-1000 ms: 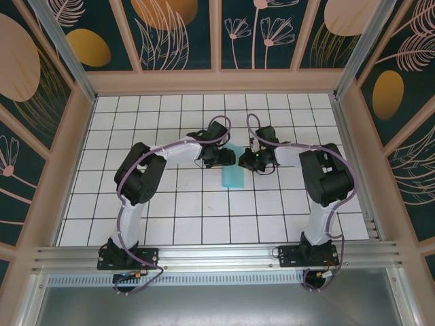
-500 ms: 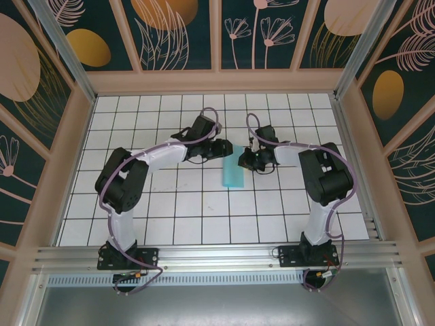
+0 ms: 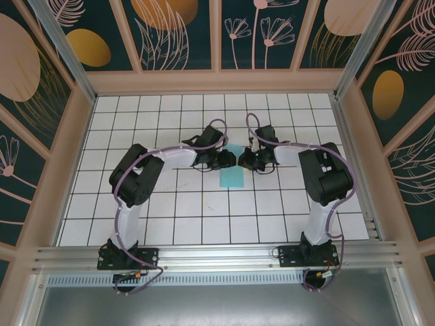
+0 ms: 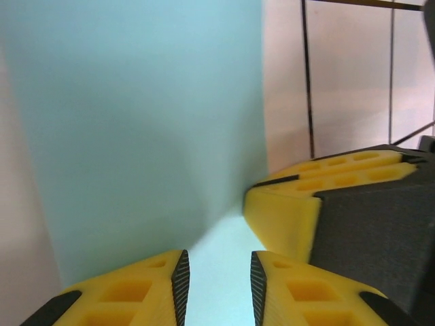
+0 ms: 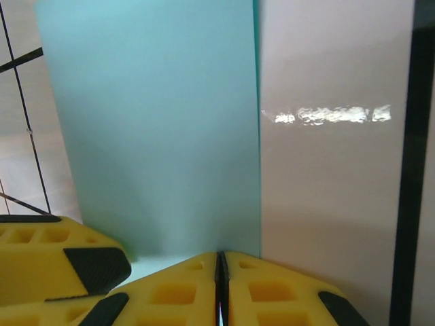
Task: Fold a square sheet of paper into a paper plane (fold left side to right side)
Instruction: Hold the square sheet of paper at the center of the table, then first fold the square sheet of paper in half at the center of the table.
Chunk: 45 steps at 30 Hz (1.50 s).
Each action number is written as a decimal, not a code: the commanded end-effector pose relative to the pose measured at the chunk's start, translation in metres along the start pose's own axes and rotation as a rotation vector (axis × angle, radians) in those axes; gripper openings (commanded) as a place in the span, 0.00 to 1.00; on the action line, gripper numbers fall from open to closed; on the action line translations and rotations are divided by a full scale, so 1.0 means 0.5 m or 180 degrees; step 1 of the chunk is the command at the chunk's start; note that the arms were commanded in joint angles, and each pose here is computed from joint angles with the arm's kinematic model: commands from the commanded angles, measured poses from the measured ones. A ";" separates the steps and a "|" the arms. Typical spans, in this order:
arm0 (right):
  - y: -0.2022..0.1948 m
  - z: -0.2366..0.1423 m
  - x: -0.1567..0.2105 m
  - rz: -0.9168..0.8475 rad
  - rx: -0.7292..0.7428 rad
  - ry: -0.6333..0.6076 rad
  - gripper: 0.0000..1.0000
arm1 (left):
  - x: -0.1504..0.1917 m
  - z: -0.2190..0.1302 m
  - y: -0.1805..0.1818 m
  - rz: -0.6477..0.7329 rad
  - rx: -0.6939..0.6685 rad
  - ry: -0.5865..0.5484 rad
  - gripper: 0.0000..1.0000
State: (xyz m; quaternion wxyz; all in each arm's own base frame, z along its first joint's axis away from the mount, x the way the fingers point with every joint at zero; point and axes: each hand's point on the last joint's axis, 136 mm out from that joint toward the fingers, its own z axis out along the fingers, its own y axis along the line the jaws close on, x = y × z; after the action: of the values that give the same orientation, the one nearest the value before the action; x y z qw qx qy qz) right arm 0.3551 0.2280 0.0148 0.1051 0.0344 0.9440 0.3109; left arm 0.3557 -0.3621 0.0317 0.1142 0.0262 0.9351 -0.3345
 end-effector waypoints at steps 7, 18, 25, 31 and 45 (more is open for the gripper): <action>-0.060 0.023 0.042 0.0061 0.0327 0.0199 0.13 | 0.041 0.024 0.077 -0.0078 -0.0323 0.0135 0.31; 0.057 -0.082 -0.056 -0.0119 -0.0432 -0.0245 0.13 | 0.065 0.036 0.096 -0.0124 -0.0344 0.0229 0.30; 0.088 -0.063 -0.085 -0.0126 -0.0575 -0.0243 0.12 | 0.067 0.039 0.095 -0.0116 -0.0346 0.0239 0.30; 0.102 -0.012 -0.094 -0.0127 -0.0623 -0.0137 0.11 | 0.069 0.040 0.093 -0.0098 -0.0342 0.0247 0.30; 0.032 0.072 -0.068 -0.0043 -0.0161 0.0111 0.12 | 0.066 0.031 0.077 0.0159 -0.0280 0.0223 0.33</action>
State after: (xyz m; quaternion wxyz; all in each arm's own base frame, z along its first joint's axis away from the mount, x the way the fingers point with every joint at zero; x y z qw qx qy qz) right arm 0.3976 0.2635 0.0201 0.1035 0.0183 0.9236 0.3687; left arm 0.3528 -0.3563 0.0198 0.1215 0.0349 0.9367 -0.3266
